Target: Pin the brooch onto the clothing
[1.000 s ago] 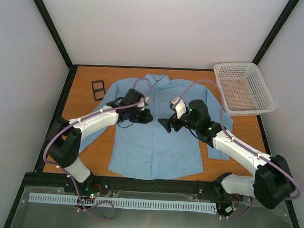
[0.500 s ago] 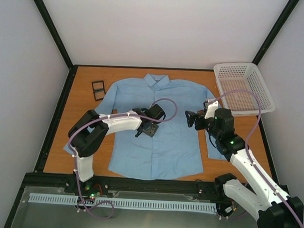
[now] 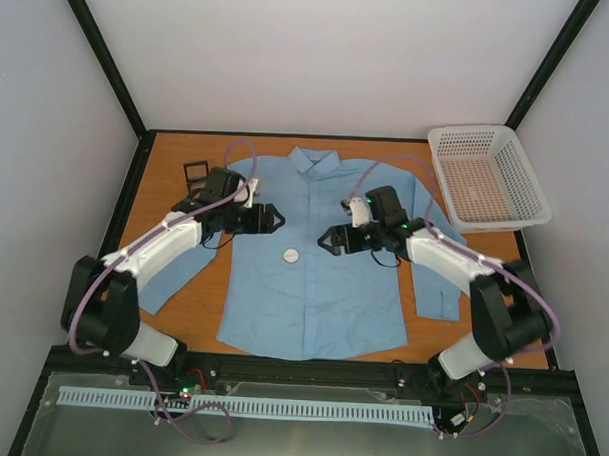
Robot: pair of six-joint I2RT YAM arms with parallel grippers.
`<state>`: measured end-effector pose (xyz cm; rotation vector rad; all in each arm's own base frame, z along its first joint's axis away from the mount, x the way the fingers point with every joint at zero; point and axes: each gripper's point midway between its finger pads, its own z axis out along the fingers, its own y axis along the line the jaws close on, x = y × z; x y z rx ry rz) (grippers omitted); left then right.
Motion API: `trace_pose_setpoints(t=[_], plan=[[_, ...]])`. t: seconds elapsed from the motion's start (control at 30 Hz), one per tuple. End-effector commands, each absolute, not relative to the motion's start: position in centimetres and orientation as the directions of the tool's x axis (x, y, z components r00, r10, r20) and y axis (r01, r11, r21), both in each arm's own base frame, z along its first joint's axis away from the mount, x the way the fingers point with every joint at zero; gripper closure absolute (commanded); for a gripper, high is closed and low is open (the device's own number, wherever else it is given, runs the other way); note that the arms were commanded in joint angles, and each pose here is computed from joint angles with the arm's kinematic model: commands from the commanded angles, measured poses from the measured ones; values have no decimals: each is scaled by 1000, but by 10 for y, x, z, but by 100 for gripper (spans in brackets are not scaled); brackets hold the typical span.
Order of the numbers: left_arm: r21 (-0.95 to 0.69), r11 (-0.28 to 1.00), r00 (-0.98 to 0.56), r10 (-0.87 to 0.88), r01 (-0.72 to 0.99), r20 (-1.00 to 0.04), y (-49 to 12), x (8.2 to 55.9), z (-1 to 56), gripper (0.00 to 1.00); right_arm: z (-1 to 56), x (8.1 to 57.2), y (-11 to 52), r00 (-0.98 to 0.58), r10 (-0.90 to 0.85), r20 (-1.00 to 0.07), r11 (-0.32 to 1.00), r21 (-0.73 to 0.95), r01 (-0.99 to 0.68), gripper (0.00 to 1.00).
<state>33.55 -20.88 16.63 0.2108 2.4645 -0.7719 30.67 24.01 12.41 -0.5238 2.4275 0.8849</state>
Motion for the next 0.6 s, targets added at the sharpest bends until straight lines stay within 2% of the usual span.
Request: trace_pose_setpoints(t=[0.0,0.07,0.17,0.3,0.37,0.5,0.57], plan=[[-772,600,-962,-12,211,-272,-238,307,130,29,122,295,288,-889,-180,-420,563,697,-444,19],[-782,596,-973,-6,182,-232,-240,311,118,40,113,295,301,-921,-159,-355,520,763,-384,28],[-745,649,-976,-16,155,-217,-236,321,100,48,97,295,314,-944,-170,-284,506,796,-331,39],[-675,722,-971,-23,148,-237,-226,331,82,51,84,298,325,-952,-178,-250,505,807,-306,52],[-666,734,-978,-17,130,-210,-225,332,70,56,76,302,329,-957,-176,-230,520,804,-289,60],[-650,751,-981,-17,115,-194,-225,337,56,60,61,305,333,-965,-186,-187,564,784,-260,64],[-642,759,-982,-15,112,-190,-224,339,52,61,54,306,336,-969,-184,-162,584,775,-241,69]])
